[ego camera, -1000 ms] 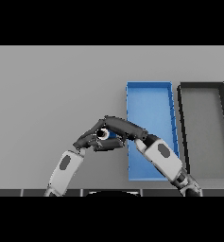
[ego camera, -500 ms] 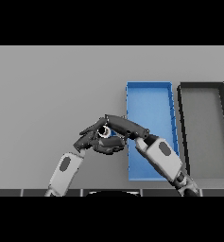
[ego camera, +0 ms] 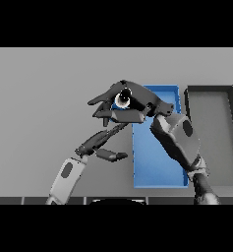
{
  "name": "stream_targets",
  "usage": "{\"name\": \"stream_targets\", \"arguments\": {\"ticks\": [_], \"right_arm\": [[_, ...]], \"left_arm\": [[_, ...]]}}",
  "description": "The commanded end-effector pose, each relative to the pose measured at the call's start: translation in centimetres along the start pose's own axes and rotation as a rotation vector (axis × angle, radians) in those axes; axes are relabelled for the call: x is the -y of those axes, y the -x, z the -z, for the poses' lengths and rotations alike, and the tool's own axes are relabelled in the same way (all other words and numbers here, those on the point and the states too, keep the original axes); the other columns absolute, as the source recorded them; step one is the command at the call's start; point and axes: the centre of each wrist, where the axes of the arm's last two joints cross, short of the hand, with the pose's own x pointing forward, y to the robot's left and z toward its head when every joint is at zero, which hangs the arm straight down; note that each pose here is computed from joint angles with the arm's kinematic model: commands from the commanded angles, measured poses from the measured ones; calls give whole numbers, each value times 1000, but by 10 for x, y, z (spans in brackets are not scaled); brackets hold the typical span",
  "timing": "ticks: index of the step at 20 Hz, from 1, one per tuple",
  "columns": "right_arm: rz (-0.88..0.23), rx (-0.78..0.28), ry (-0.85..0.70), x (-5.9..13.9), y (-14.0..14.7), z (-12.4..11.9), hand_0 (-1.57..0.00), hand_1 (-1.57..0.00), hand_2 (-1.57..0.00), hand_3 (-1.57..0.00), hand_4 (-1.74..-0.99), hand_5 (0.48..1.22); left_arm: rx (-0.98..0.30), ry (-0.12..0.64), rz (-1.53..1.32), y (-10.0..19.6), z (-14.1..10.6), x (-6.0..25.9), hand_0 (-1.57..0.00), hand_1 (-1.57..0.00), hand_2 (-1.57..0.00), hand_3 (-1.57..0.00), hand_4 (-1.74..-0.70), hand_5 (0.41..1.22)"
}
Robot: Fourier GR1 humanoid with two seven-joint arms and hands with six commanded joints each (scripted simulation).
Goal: Pick up the blue pipe and place it into the blue bin.
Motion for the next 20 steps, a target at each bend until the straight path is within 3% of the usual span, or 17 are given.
{"name": "stream_targets", "arguments": {"ticks": [1, 4, 9, 11, 15, 20], "right_arm": [[-26, 30, 64, 8, -12, 4, -1571, -1571, -1571, -1571, -1741, 1221], [-105, 15, 218, 40, -33, 3, -1571, -1571, -1571, -1571, -1741, 1221], [-140, -91, 434, 95, -21, -24, -1571, -1571, -1571, -1571, -1741, 1221], [-130, -148, 497, 111, -9, -47, -1571, -1571, -1571, -1571, -1741, 1221], [-71, -263, 596, 116, 24, -88, -1571, -1571, -1571, -1571, -1741, 1221], [0, -415, 700, 100, 61, -129, -1571, -1571, -1571, -1571, -1741, 1221]], "left_arm": [[-3, 2, 1, -1, 0, 2, -2, -2, -2, -1, -905, 433], [-10, -16, 17, -4, 1, -6, 0, 0, 0, 0, -892, 428], [1, -12, 23, -3, -2, -4, 1, 1, 1, 1, -882, 411], [-4, -15, 33, -1, -3, -1, 1, 1, 1, 1, -874, 413], [0, -17, 42, -3, -4, -5, 1, 1, 1, 1, -865, 419], [0, -11, 16, 1, -6, 2, 1, 1, 1, 1, -878, 423]]}}
